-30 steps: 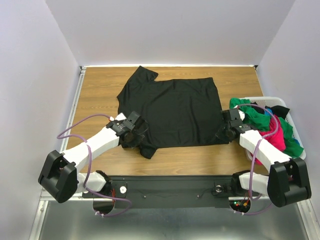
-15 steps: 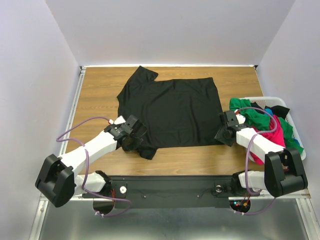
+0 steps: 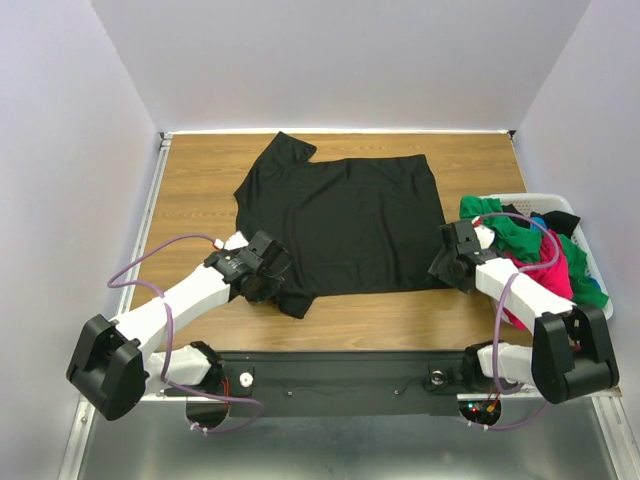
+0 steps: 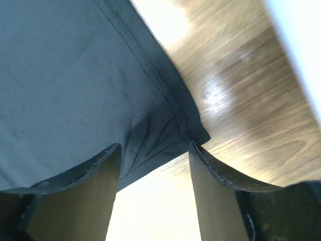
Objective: Fold and stack the t-shirts
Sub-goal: Fold the tshirt
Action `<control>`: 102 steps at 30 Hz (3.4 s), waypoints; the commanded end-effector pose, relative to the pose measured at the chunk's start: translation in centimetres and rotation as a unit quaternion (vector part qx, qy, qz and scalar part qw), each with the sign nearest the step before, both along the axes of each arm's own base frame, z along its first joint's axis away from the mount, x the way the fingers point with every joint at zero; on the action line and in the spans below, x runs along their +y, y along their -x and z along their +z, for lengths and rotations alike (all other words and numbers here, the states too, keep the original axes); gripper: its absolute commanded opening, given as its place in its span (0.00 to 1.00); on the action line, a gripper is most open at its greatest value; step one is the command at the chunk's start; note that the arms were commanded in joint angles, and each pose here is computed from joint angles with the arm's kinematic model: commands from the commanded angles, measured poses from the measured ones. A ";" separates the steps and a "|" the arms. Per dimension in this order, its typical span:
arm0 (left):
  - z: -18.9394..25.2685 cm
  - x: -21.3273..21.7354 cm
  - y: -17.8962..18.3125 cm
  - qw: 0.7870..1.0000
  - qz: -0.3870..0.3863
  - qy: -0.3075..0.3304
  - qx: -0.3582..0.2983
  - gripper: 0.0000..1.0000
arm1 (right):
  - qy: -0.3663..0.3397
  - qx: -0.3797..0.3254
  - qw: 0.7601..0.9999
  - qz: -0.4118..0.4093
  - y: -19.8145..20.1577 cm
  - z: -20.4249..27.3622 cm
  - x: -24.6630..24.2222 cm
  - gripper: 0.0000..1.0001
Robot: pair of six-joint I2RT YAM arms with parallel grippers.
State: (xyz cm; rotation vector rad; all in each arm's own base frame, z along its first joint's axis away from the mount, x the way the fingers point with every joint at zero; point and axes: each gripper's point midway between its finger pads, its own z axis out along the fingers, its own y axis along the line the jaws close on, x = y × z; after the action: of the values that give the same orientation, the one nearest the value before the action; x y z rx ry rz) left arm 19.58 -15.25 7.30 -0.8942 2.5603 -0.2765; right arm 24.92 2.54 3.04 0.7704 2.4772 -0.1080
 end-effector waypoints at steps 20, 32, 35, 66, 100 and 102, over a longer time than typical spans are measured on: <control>1.0 1.3 -0.2 0.999 0.022 -0.017 -0.020 0.00 | -0.011 0.027 0.999 -0.016 -0.2 -3.0 -1.4 0.45; 2.3 1.6 -0.5 0.999 0.034 -0.012 -0.036 0.00 | -0.057 -0.023 0.998 0.012 -0.3 -0.4 0.2 0.01; 2.8 1.5 -0.8 0.999 0.031 -0.011 -0.044 0.00 | -0.067 -0.024 0.997 0.024 -0.7 0.0 0.7 0.01; 7.4 2.7 -12.7 0.992 0.018 -0.060 -0.107 0.00 | -0.030 -0.061 0.996 0.050 -11.3 6.3 1.1 0.01; 3.9 4.1 -25.6 0.986 -0.037 -0.137 -0.083 0.84 | 0.047 -0.061 0.997 0.031 -19.8 5.9 -0.7 0.39; 5.9 4.5 -26.5 0.985 -0.024 -0.141 -0.099 0.96 | 0.058 -0.074 0.995 0.031 -20.6 7.1 -1.0 0.51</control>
State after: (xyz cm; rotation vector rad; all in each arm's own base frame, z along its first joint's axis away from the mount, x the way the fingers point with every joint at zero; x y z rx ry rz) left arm 43.61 -11.91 8.11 -0.6646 2.4793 -0.0217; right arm 42.72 2.80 6.47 0.6446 2.4497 -0.1172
